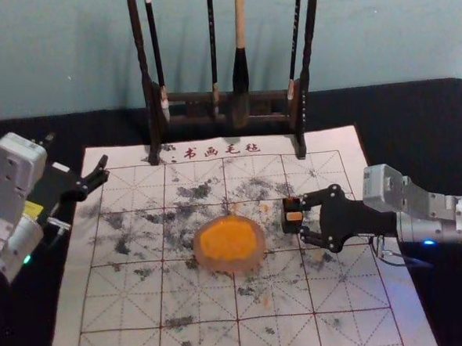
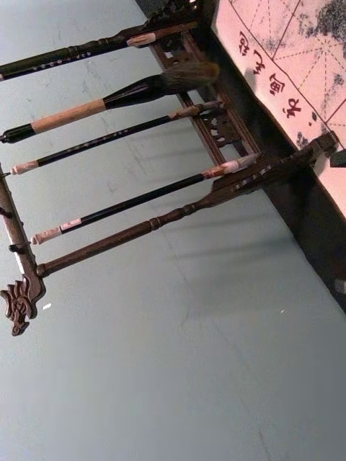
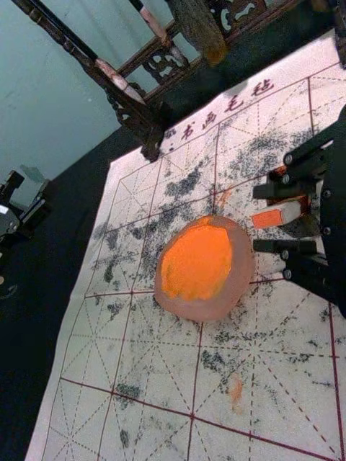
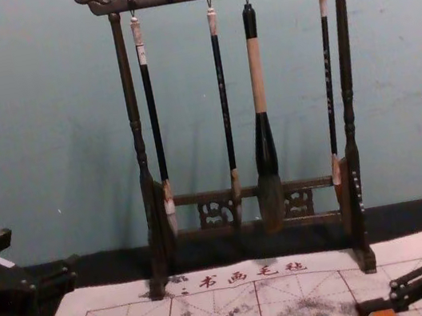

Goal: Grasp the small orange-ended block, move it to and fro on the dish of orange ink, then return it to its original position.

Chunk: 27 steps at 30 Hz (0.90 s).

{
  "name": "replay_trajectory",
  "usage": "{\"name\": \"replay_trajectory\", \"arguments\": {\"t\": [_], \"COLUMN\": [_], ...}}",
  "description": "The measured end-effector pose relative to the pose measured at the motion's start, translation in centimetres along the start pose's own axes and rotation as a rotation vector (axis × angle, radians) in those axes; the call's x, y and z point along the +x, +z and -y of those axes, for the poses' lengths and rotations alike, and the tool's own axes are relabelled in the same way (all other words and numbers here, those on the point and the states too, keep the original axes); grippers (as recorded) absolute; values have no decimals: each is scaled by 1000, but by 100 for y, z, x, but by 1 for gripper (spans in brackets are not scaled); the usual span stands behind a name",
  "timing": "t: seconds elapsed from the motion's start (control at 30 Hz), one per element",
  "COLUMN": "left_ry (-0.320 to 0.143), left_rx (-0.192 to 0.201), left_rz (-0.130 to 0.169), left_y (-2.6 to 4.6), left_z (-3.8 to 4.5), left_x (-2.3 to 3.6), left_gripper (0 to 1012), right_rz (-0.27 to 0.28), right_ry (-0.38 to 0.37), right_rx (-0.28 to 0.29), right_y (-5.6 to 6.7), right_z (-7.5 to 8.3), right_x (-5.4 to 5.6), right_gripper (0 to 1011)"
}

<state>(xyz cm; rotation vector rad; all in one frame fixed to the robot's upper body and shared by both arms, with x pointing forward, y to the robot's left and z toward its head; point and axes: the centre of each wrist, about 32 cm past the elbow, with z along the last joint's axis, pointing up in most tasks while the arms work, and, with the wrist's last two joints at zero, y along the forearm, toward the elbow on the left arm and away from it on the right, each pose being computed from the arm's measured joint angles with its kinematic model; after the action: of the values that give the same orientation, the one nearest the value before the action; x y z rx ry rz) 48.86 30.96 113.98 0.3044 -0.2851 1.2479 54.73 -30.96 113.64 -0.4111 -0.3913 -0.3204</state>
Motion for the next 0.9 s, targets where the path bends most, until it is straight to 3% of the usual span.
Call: {"name": "replay_trajectory", "arguments": {"t": [0.1,0.27,0.6,0.9], "left_ry": [0,0,0,0], "left_rx": [0,0,0,0], "left_rz": [0,0,0,0], "left_y": [0,0,0,0], "left_z": [0,0,0,0], "left_x": [0,0,0,0], "left_gripper": [1001,1001,1001,1001], "right_rz": [0,0,0,-12], "right_ry": [0,-1,-1,-45], "right_rx": [0,1,2,26], "right_y": [0,0,0,36], "right_z": [0,1,0,12], "right_x": [0,1,1,26], "right_gripper": [201,137,133,131]}}
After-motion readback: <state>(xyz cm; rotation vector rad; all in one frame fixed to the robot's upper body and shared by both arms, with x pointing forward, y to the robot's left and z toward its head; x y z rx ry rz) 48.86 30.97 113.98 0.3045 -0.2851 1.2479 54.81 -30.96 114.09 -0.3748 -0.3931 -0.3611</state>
